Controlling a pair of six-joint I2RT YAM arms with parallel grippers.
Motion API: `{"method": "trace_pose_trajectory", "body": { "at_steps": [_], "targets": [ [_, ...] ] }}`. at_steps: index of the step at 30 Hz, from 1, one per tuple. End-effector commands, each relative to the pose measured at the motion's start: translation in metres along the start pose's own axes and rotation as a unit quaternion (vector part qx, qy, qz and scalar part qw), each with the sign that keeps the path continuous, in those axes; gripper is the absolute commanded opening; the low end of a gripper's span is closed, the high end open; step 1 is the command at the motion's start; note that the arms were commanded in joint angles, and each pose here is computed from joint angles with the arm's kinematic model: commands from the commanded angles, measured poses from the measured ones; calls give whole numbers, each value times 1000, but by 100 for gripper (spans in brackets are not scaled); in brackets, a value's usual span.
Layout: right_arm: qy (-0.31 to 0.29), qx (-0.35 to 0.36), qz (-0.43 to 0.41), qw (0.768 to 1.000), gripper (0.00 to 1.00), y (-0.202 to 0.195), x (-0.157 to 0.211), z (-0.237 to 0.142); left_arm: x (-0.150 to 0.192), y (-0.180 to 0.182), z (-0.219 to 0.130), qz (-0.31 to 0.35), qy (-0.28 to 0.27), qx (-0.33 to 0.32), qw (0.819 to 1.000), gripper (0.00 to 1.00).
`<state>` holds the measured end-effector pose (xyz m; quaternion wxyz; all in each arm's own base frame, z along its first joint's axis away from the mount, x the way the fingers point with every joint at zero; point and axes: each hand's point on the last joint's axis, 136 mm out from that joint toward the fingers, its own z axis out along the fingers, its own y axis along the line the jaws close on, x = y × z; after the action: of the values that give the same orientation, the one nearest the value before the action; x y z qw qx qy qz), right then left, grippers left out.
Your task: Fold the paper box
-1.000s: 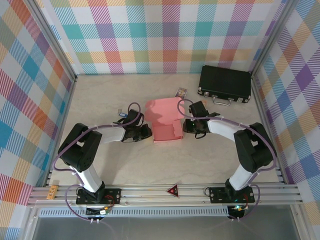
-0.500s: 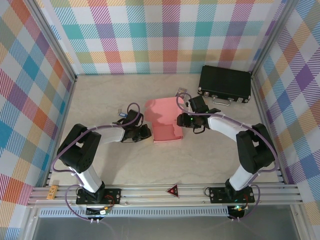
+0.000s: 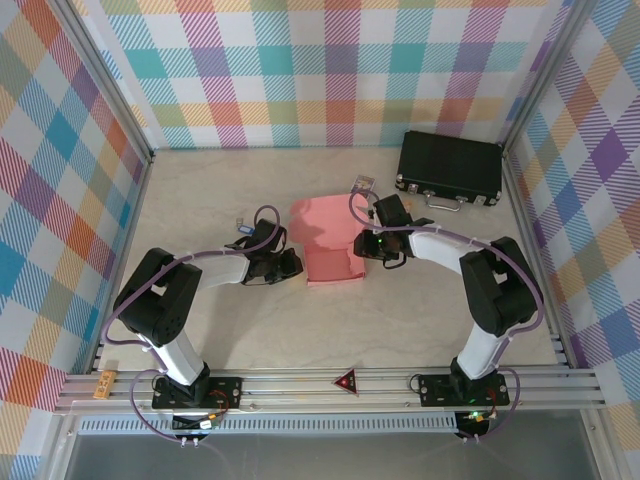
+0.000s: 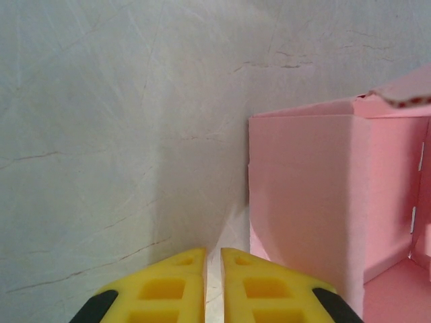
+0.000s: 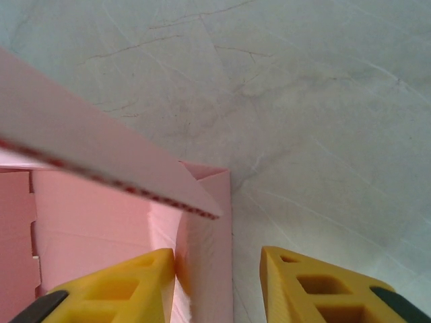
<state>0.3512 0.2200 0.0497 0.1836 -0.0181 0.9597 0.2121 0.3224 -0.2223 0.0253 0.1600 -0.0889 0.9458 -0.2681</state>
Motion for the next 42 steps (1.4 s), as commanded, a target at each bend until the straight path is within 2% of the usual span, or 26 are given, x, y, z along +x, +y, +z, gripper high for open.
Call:
{"method": "trace_pose_trajectory", "body": {
  "at_steps": [1, 5, 11, 19, 32, 42],
  "targets": [
    [1, 4, -3, 1000, 39, 4, -2, 4, 5, -3, -1, 3, 2, 8, 1000, 13],
    [4, 17, -12, 1000, 39, 3, 0, 5, 6, -3, 1, 2, 5, 9, 1000, 13],
    [11, 44, -28, 999, 34, 1, 4, 8, 6, -2, 2, 0, 6, 10, 1000, 13],
    [24, 86, -55, 995, 36, 0, 8, 12, 8, -2, 4, -2, 8, 12, 1000, 13],
    [37, 136, -80, 987, 21, -7, 13, 17, 9, -1, 6, -6, 9, 13, 1000, 13],
    [45, 165, -94, 981, 20, -10, 19, 19, 11, 1, 11, -10, 15, 14, 1000, 13]
  ]
}}
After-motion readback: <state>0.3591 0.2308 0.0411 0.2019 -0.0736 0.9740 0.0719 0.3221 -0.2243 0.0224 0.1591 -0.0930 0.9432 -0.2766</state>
